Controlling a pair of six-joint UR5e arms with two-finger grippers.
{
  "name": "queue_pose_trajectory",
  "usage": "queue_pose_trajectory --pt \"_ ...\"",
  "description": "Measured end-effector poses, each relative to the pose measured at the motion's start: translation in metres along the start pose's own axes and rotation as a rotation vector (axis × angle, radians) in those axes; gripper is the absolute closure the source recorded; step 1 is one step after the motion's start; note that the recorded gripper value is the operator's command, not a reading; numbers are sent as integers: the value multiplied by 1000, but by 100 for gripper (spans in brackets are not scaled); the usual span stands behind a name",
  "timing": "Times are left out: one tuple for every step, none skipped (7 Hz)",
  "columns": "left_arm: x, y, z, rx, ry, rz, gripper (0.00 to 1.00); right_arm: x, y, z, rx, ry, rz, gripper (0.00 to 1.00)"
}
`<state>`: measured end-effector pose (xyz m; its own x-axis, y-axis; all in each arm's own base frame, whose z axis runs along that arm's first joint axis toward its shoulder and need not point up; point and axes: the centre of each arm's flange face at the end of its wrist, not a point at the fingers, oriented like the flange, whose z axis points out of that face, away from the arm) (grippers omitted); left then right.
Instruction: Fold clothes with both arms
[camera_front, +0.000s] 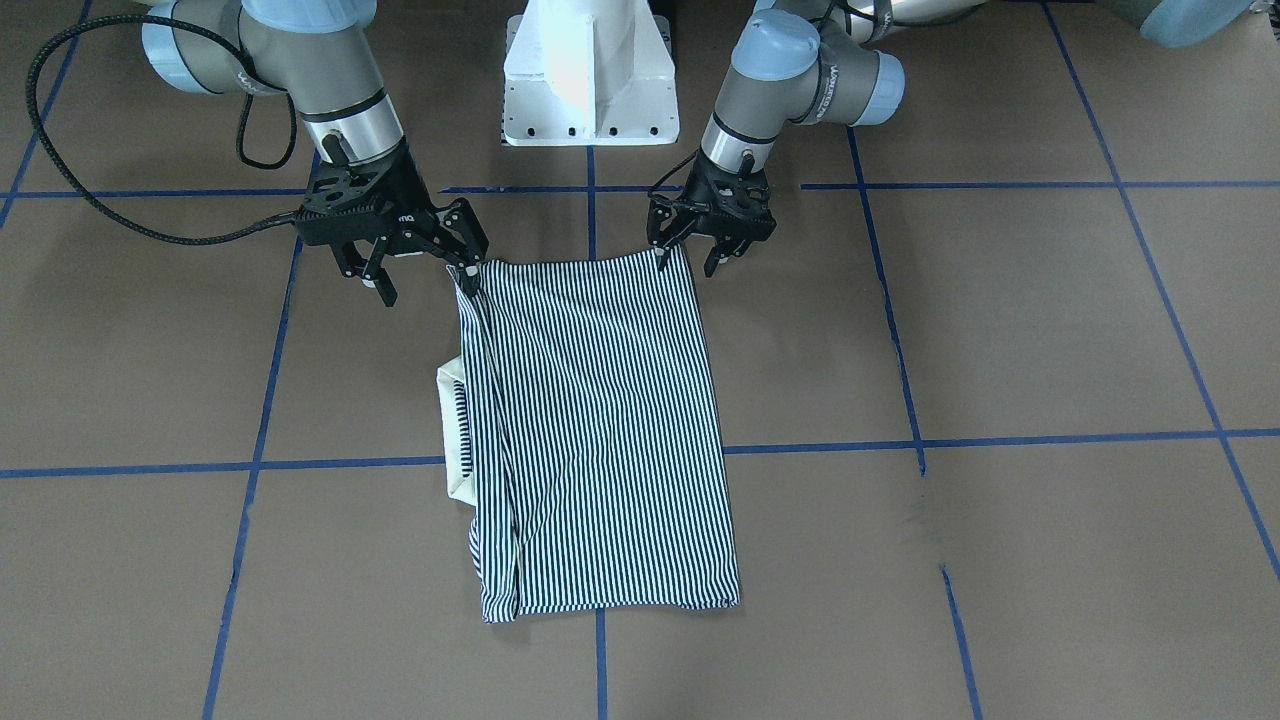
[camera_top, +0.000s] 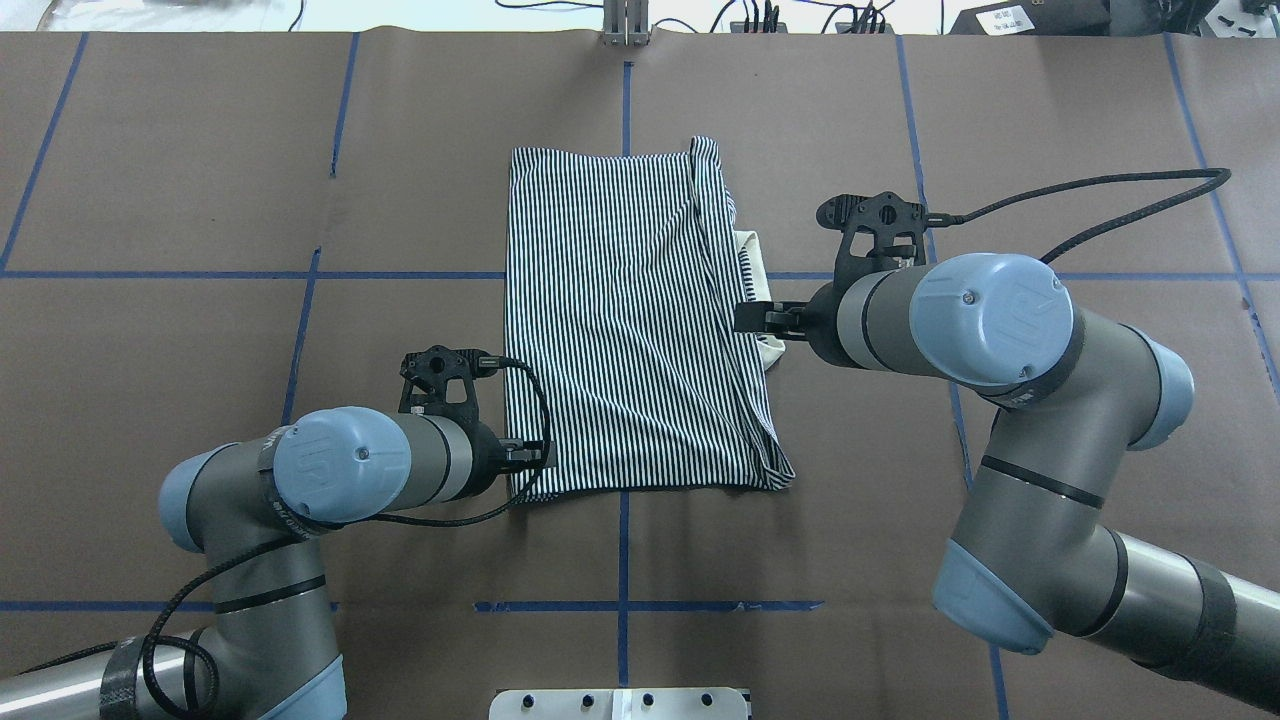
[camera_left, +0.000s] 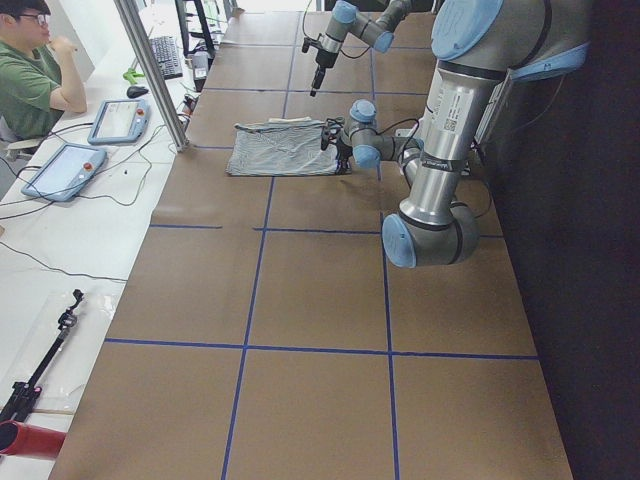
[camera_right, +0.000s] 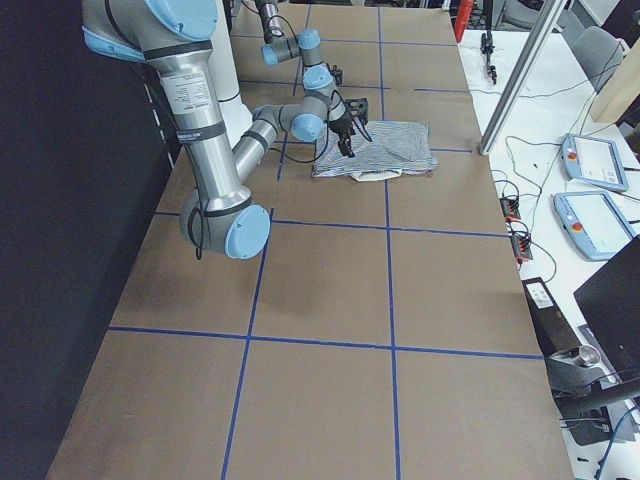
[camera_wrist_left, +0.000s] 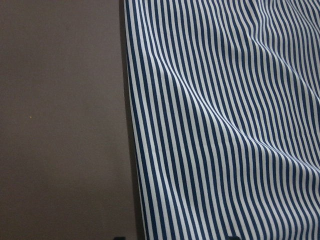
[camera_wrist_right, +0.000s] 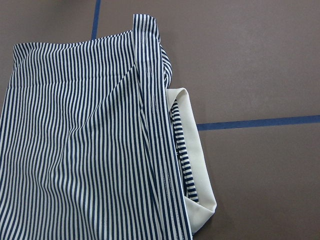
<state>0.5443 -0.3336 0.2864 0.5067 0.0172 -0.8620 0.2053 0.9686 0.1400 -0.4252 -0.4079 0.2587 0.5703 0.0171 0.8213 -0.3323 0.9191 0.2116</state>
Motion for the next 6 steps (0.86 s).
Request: queue_pose_trajectory --pt "2 0 0 -2 2 -24 43 0 0 0 -1 1 0 0" --pt "3 1 1 -4 3 -53 45 1 0 1 -1 2 0 0" --pt "4 5 4 -10 1 -82 45 1 0 1 -1 3 0 0" --pt "5 10 7 -16 -2 -102 45 1 1 1 -1 4 0 0" --pt "6 13 8 -22 -2 -109 45 2 1 1 -1 4 0 0" --pt "6 15 9 -25 -2 -111 45 2 1 1 -1 4 0 0"
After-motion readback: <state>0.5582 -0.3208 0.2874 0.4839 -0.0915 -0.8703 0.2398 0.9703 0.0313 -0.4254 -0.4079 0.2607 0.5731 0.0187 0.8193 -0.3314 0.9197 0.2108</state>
